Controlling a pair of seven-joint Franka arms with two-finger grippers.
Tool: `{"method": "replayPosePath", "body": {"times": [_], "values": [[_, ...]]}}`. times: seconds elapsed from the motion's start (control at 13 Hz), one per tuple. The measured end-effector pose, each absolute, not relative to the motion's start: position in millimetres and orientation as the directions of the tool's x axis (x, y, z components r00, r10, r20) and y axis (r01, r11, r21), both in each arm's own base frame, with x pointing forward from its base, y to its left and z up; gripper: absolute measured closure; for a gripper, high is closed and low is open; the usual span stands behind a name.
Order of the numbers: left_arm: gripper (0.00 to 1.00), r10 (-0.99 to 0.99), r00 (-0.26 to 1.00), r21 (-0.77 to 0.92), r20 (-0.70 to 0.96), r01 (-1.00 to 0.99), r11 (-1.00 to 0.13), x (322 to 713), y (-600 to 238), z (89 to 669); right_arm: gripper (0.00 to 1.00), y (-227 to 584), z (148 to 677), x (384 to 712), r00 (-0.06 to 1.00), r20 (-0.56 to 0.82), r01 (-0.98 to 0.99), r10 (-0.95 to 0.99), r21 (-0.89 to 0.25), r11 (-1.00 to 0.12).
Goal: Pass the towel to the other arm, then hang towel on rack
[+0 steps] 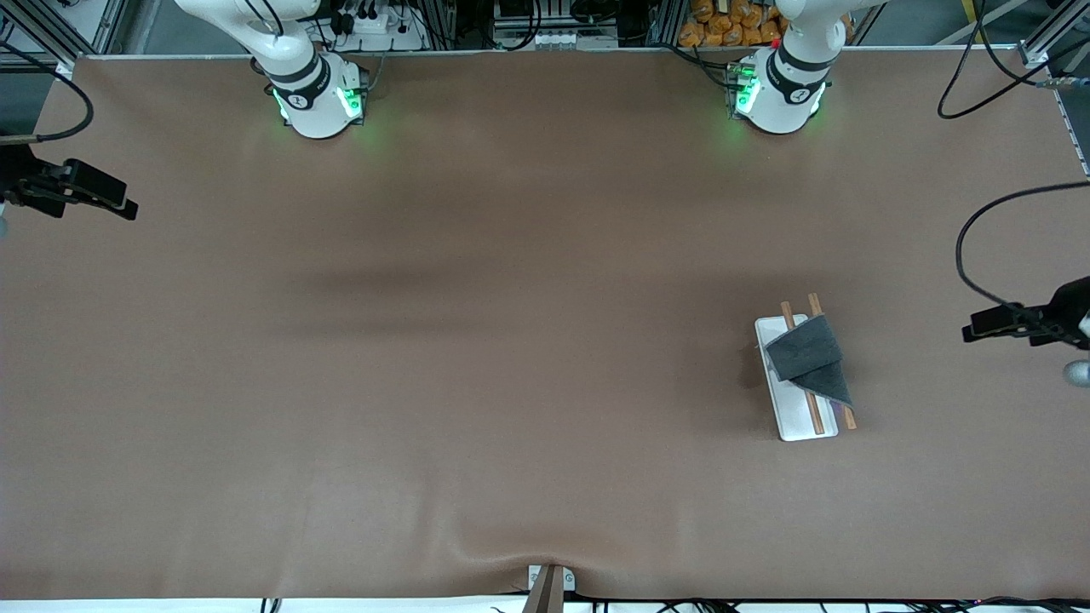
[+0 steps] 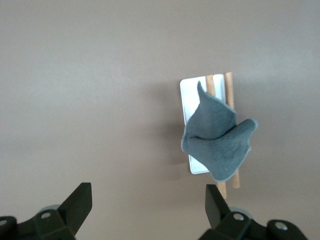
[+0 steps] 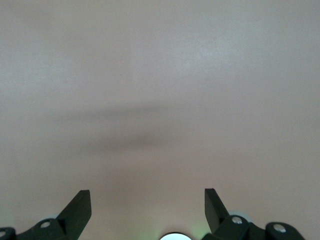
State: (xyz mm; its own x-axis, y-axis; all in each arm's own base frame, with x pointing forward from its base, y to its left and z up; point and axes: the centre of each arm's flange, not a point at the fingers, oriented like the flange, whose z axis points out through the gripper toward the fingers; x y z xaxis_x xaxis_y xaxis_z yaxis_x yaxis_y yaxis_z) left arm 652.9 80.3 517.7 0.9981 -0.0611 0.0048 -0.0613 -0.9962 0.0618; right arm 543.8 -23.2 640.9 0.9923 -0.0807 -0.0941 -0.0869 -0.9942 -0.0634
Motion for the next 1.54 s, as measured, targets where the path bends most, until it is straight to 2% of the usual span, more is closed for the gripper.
{"method": "replayPosePath", "body": {"times": [0.31,0.69,1.54], "values": [[0.00,-0.049,0.996,0.042,0.077,-0.052,-0.998,632.2,58.9,578.3,0.00,-29.1,641.7,543.7,0.992,-0.091,-0.097,-0.091,-0.065,-0.993],[0.00,0.034,0.996,0.040,0.082,0.031,-0.999,604.5,33.1,622.7,0.00,-29.6,641.9,543.7,0.992,-0.091,-0.098,-0.092,-0.065,-0.993],[0.00,0.054,0.998,0.010,0.030,0.054,-0.998,551.4,-17.9,648.2,0.00,-32.9,642.0,543.6,0.991,-0.090,-0.104,-0.098,-0.065,-0.992]]}}
